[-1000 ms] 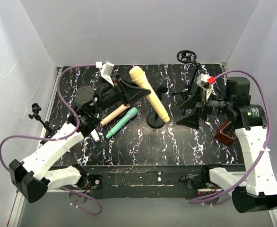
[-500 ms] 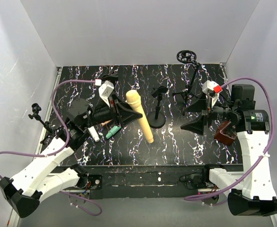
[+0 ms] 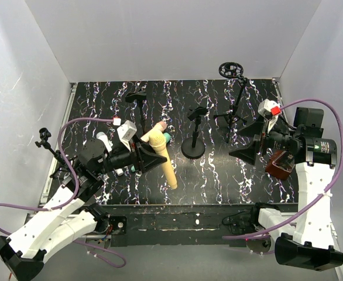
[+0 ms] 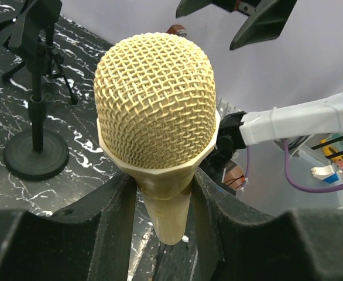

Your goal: Attach the microphones to the stand

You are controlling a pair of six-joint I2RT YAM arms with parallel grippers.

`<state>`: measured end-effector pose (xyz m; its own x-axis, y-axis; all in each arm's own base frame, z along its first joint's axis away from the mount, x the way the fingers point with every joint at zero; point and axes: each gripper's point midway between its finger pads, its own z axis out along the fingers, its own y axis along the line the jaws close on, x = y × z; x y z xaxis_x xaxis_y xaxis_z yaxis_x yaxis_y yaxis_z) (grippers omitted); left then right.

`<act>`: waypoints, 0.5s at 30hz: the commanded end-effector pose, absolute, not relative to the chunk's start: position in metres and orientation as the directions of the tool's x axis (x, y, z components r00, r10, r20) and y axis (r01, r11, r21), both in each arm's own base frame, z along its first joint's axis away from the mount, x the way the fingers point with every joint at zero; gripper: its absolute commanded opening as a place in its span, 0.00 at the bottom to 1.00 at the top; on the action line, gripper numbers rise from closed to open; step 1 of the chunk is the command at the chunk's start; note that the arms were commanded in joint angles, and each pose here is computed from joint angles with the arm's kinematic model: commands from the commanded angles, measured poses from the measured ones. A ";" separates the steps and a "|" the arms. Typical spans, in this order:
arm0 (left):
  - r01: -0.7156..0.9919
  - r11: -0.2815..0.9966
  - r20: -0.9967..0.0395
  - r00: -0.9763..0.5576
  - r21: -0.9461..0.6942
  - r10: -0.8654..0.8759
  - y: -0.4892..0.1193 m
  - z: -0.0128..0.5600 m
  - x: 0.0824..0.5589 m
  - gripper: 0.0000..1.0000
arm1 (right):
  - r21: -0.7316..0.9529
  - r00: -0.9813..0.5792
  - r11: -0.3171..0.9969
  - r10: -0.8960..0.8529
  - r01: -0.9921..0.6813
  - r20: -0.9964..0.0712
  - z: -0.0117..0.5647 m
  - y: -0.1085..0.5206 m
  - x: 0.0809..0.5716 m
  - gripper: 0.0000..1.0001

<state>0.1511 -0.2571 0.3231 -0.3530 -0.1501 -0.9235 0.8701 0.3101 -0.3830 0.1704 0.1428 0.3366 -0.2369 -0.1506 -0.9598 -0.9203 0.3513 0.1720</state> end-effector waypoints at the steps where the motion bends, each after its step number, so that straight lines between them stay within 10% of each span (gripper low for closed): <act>1: 0.876 0.356 -0.946 -0.305 -0.325 -0.112 -0.251 0.308 0.156 0.00 | 0.113 -0.193 0.396 -0.168 -0.911 -0.967 0.341 0.135 0.183 0.96; 15: 0.869 0.397 -0.954 -0.295 -0.294 -0.060 -0.246 0.280 0.160 0.00 | 0.108 -0.246 0.608 -0.148 -0.786 -0.958 0.328 0.097 0.242 0.95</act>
<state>0.1568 -0.2499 0.2784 -0.3370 -0.0582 -0.9397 0.8629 0.3801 -0.3330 0.2209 0.1082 0.3265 -0.2643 -0.1550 -0.9519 -0.8232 0.5506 0.1389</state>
